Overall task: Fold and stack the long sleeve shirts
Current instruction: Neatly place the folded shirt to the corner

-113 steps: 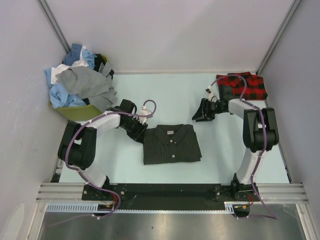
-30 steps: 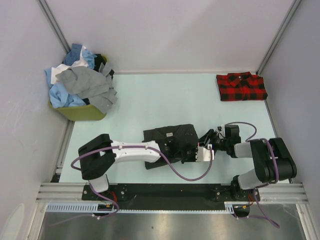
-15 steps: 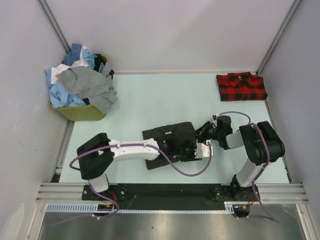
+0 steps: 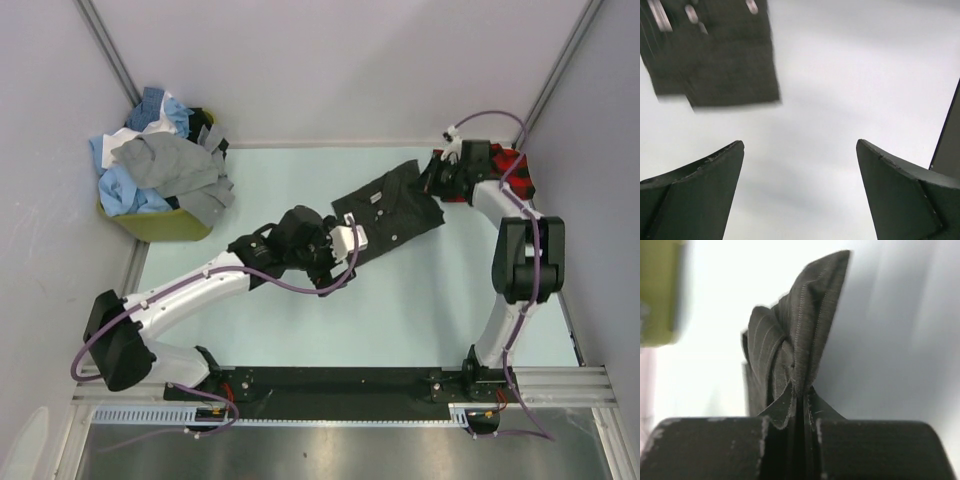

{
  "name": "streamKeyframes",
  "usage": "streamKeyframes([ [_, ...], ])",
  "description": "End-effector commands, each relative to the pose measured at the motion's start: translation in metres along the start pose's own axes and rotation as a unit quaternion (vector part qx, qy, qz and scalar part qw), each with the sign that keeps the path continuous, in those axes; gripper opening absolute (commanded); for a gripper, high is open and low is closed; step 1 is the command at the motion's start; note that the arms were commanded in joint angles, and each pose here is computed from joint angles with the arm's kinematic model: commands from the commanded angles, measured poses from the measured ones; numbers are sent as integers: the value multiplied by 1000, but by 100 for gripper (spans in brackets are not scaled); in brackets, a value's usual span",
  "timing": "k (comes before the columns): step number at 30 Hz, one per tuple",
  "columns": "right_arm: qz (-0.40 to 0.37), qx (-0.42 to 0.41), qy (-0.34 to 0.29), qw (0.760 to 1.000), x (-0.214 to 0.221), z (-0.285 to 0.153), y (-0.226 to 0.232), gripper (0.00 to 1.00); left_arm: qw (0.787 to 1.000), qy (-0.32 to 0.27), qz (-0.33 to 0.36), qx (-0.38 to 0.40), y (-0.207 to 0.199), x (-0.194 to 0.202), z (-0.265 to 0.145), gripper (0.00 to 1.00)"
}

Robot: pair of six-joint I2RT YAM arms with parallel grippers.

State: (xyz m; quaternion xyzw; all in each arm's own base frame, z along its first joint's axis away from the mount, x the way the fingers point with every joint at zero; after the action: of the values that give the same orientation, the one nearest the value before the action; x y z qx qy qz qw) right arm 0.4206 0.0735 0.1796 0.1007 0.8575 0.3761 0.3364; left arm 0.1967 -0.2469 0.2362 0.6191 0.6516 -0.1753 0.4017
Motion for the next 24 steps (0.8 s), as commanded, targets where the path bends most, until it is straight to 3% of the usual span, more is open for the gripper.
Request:
streamKeyframes([
  [1,-89,84,33,992,-53,-1,-45,0,999,36,-20,-6,-6,19,-15,99],
  [4,-142,92,4,986,-109,-4,-51,0,999,25,-18,-22,-2,16,-23,99],
  [6,-147,103,17,984,-119,2,-63,0,999,32,-11,-24,-1,19,-26,99],
  [7,-176,101,-17,979,-145,-6,-49,0,999,32,-8,-27,0,19,-28,99],
  [10,-212,109,-36,970,-168,-14,-41,0,999,40,-9,-32,-2,28,-28,99],
  [16,-294,140,-79,942,-191,-40,-13,0,998,37,-13,-41,-1,33,-28,99],
  [24,-323,159,-103,927,-192,-66,15,0,998,37,-12,-48,-3,41,-29,99],
])
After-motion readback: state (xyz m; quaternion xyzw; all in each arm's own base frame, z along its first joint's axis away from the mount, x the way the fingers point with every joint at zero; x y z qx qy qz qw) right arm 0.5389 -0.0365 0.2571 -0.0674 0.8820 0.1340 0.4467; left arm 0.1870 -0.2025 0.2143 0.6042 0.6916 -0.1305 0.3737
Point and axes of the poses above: each gripper's point midway between its finger pads, its own z axis out along the fingers, its own y axis along the line the jaws close on, x = y × z, the point moved 9 cm from there along -z, back along the fingers, and after that the axes turned 11 degrees about z, right-handed, at the moved point
